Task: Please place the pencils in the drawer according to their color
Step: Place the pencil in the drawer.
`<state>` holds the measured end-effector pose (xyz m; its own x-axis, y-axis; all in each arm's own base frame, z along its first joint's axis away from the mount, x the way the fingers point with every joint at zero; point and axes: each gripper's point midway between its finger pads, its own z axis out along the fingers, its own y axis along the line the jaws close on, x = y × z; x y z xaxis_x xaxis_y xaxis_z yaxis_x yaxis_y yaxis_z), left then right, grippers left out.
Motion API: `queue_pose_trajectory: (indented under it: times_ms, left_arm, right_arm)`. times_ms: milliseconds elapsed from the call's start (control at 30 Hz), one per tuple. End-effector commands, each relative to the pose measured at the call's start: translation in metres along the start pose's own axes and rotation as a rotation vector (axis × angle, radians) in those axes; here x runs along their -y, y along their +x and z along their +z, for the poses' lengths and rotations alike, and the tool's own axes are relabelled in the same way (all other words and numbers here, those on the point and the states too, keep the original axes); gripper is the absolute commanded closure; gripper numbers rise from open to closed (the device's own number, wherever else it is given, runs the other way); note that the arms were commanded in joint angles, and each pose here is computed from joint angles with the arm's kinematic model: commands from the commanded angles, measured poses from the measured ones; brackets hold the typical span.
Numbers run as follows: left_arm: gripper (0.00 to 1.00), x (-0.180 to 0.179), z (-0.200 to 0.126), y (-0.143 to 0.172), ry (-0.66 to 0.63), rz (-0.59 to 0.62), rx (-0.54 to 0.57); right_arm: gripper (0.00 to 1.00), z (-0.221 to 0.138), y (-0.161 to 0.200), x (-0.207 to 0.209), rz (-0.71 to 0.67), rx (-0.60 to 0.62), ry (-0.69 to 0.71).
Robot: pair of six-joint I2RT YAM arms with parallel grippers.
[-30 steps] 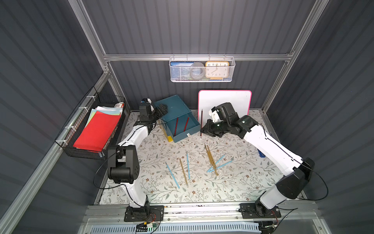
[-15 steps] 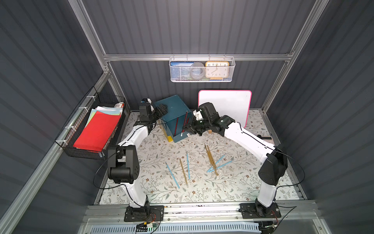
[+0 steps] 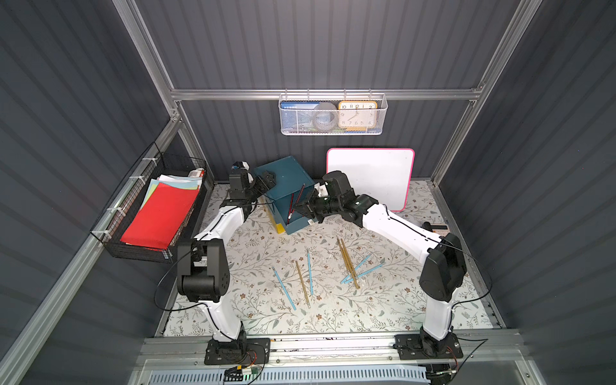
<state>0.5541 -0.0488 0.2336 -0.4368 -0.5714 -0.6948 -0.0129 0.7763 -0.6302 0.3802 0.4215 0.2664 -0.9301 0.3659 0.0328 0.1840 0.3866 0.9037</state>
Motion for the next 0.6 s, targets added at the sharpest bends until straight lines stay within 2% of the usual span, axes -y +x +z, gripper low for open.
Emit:
queue_pose_trajectory:
  times_ms: [0, 300, 567]
  left_arm:
    - [0.0, 0.007, 0.0, 0.0, 0.034, 0.0, 0.003]
    - [0.0, 0.008, -0.001, -0.002, 0.038, 0.003, 0.005]
    - [0.0, 0.009, -0.001, -0.002, 0.041, 0.004, 0.006]
  right_arm:
    - [1.0, 0.009, -0.001, 0.004, 0.023, -0.005, -0.002]
    - [1.0, 0.026, -0.022, 0.028, 0.034, 0.039, 0.086]
    - [1.0, 0.025, -0.039, 0.034, 0.029, 0.071, 0.12]
